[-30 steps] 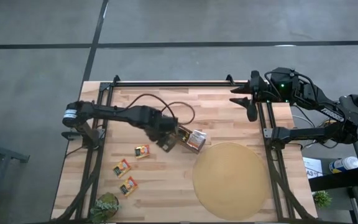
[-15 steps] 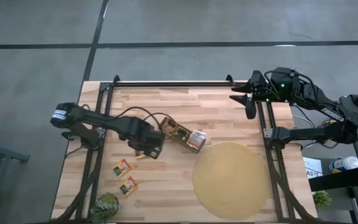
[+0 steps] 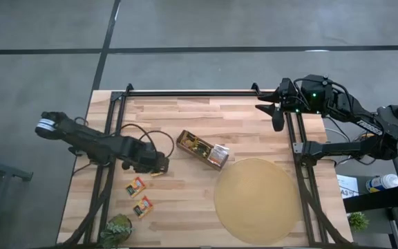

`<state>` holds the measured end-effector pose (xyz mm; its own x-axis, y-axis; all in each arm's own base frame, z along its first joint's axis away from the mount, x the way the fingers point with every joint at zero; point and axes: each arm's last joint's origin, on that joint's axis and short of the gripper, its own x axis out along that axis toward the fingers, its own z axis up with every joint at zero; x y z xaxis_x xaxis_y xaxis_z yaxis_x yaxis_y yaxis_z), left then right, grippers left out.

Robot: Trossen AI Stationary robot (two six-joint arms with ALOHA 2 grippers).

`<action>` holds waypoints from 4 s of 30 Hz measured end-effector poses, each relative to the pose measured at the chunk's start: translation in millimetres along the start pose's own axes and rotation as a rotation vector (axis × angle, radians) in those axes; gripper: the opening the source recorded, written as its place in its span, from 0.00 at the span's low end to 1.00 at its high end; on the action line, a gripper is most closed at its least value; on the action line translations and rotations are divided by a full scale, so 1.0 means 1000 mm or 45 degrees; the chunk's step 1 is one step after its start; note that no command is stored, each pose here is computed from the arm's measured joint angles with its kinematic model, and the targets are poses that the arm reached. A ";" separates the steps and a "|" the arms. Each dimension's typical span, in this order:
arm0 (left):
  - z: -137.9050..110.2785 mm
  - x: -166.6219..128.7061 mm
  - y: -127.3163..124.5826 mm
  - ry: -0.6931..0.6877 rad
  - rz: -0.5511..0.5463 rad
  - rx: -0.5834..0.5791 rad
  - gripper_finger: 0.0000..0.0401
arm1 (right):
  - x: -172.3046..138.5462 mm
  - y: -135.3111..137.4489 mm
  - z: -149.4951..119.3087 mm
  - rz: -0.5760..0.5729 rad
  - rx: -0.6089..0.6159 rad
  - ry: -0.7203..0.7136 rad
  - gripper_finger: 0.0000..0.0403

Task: Pick & Place Tea
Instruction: Put the orange tea bag into the left section of the wooden organizer

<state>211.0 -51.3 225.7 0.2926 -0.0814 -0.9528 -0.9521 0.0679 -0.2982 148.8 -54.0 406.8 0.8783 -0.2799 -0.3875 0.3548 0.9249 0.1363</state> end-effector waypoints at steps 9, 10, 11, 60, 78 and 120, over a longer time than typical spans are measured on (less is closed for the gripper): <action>0.002 0.031 0.018 0.064 0.136 -0.130 0.46 | 0.000 -0.002 0.000 -0.077 -0.007 -0.009 0.42; 0.002 0.032 0.018 0.047 0.136 -0.132 0.46 | 0.000 -0.002 0.000 -0.088 -0.007 -0.010 0.42; 0.003 0.033 0.018 0.036 0.142 -0.133 0.46 | 0.001 -0.002 0.000 -0.095 -0.006 -0.009 0.42; 0.018 0.026 0.012 -0.057 0.065 -0.011 0.46 | 0.024 -0.003 0.001 -0.094 0.031 0.045 0.42; -0.027 0.027 -0.014 0.042 0.114 -0.466 0.46 | 0.024 -0.002 0.008 -0.085 -0.154 -0.041 0.42; -0.043 -0.057 -0.058 -0.440 0.101 -0.392 0.46 | 0.023 0.003 0.010 0.127 -0.126 -0.055 0.42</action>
<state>245.7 -93.7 299.5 0.1806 0.2519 -0.9507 -0.9396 -0.2417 -0.2425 173.6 -60.3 407.2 0.9213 -0.1944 -0.3368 0.2341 0.9688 0.0810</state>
